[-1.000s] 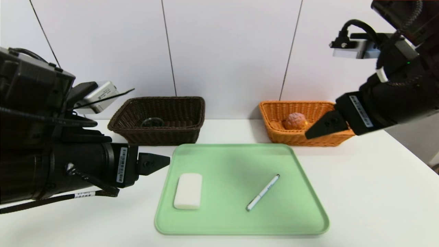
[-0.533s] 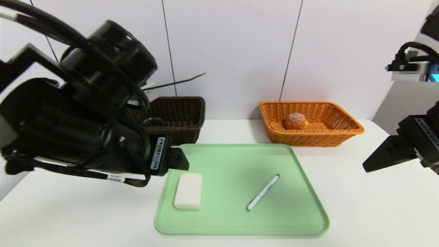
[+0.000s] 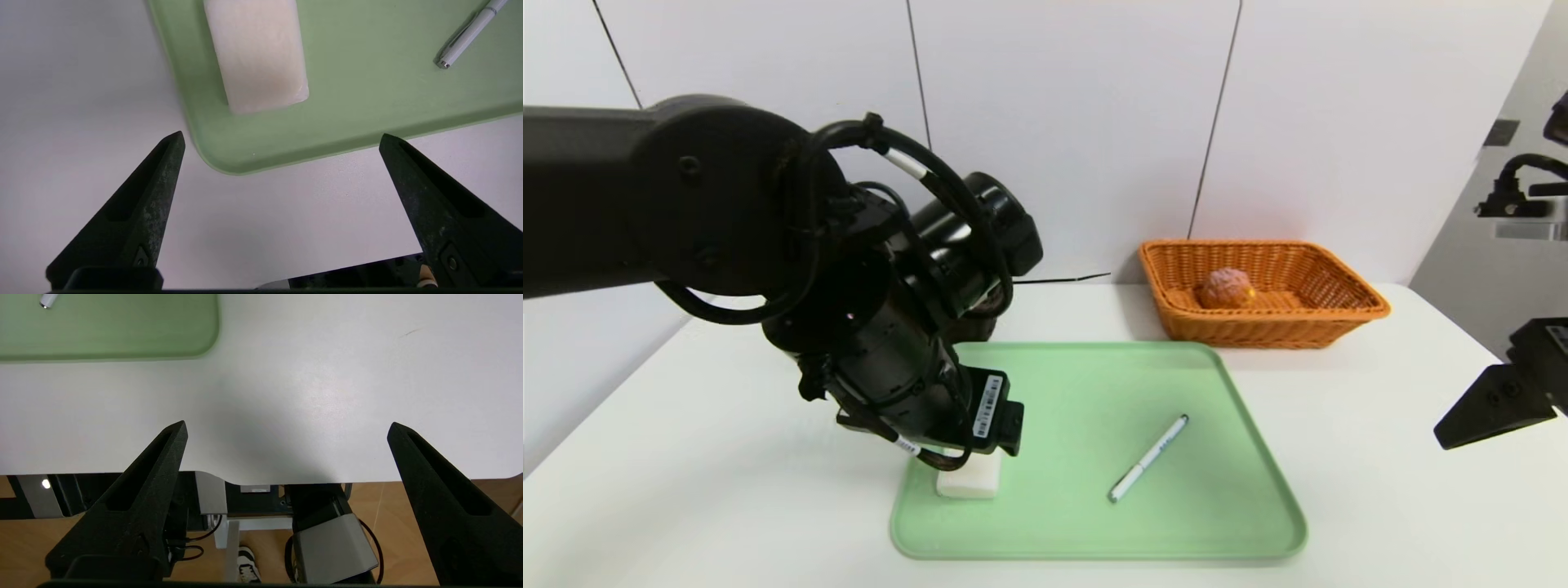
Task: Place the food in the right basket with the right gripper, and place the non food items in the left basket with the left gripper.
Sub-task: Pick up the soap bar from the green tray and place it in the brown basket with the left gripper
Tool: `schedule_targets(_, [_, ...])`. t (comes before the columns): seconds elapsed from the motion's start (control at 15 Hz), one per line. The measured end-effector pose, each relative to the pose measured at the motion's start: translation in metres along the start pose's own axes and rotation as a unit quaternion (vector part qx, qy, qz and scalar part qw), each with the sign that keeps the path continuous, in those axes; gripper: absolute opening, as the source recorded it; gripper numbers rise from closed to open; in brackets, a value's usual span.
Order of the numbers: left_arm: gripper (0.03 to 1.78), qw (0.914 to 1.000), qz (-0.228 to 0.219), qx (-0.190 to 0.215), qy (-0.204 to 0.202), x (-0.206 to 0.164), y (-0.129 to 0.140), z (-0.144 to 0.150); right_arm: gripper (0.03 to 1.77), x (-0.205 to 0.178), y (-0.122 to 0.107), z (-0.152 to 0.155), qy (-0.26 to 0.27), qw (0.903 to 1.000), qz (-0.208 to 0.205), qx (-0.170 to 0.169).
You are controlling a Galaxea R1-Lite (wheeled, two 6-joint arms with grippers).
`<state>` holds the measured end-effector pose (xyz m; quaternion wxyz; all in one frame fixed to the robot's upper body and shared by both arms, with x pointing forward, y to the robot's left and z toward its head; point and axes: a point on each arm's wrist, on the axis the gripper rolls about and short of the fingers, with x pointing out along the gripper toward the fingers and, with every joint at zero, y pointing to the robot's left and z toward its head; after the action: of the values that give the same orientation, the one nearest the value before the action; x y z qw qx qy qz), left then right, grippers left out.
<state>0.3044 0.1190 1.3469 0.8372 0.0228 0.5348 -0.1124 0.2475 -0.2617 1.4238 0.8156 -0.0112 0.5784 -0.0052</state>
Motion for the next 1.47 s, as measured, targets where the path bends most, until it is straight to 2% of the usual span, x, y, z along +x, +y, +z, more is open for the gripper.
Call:
schedule_targets(0.27, [1.69, 0.9999, 0.005, -0.003, 0.014, 0.006, 0.001, -0.003, 1.69, 0.018, 0.005, 0.014, -0.065, 0.9977, 0.020, 0.006])
schedule_targets(0.47, [1.69, 0.9999, 0.005, -0.001, 0.014, 0.005, 0.001, -0.006, 1.69, 0.043, 0.008, 0.022, -0.126, 0.9916, 0.030, -0.007])
schedule_targets(0.67, [1.69, 0.9999, 0.005, 0.000, 0.011, 0.001, 0.002, -0.008, 1.70, 0.071, 0.008, 0.032, -0.211, 0.9771, 0.023, -0.014])
schedule_targets(0.8, [1.69, 0.9999, 0.006, 0.000, 0.011, 0.001, 0.002, -0.008, 1.70, 0.074, 0.001, 0.041, -0.261, 0.9650, 0.021, 0.004])
schedule_targets(1.13, [1.69, 0.9999, 0.008, 0.004, 0.012, 0.001, 0.002, -0.011, 1.70, 0.066, -0.031, 0.039, -0.285, 0.9563, -0.011, 0.062])
schedule_targets(1.47, [1.69, 0.9991, 0.042, 0.006, 0.000, 0.010, 0.000, -0.011, 1.70, 0.067, -0.036, 0.028, -0.283, 0.9569, -0.015, 0.066])
